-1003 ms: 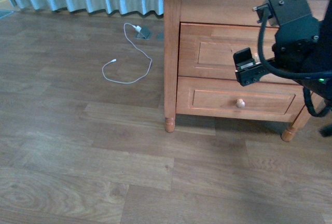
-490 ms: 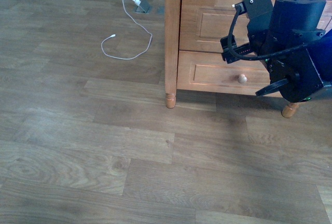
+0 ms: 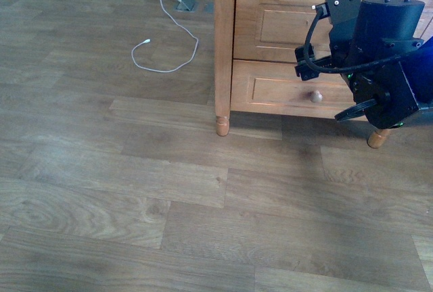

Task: Put charger into drawer

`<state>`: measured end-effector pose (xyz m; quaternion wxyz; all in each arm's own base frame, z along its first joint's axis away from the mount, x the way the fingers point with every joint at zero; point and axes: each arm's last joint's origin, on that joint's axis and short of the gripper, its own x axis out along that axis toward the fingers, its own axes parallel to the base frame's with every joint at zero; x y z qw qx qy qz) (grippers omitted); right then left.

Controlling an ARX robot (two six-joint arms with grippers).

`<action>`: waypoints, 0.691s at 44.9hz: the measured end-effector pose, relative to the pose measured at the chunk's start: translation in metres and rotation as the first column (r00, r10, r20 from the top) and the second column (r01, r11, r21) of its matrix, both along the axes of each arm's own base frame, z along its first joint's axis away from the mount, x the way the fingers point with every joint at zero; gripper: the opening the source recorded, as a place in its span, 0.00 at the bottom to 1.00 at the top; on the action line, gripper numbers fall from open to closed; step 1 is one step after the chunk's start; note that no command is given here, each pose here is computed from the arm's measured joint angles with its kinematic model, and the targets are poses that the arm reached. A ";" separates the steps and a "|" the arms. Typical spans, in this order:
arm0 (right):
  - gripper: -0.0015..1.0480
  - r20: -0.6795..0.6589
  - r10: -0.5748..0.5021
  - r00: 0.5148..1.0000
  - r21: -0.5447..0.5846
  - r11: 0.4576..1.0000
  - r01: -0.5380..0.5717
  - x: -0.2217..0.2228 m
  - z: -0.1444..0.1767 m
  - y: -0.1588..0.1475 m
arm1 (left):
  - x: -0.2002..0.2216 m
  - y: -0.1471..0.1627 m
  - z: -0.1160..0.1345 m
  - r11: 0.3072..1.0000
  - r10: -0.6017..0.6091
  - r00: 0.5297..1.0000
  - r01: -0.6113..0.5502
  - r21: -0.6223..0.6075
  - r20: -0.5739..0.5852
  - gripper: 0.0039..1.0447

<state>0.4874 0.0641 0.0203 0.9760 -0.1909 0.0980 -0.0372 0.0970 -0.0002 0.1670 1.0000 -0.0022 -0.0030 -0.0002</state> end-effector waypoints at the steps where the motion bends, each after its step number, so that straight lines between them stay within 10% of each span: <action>1: 0.92 0.004 -0.001 1.000 0.007 1.000 0.001 0.000 0.000 0.000 | 0.000 0.000 0.000 1.000 0.000 1.000 0.000 0.000 0.000 0.94; 15: 0.91 0.015 -0.005 1.000 0.024 1.000 0.004 0.000 0.002 0.001 | 0.000 0.000 0.000 1.000 0.000 1.000 0.000 0.000 0.000 0.94; 31: 0.36 0.025 -0.003 1.000 0.025 1.000 0.002 0.001 0.006 0.000 | 0.000 0.000 0.000 1.000 0.000 1.000 0.000 0.000 0.000 0.94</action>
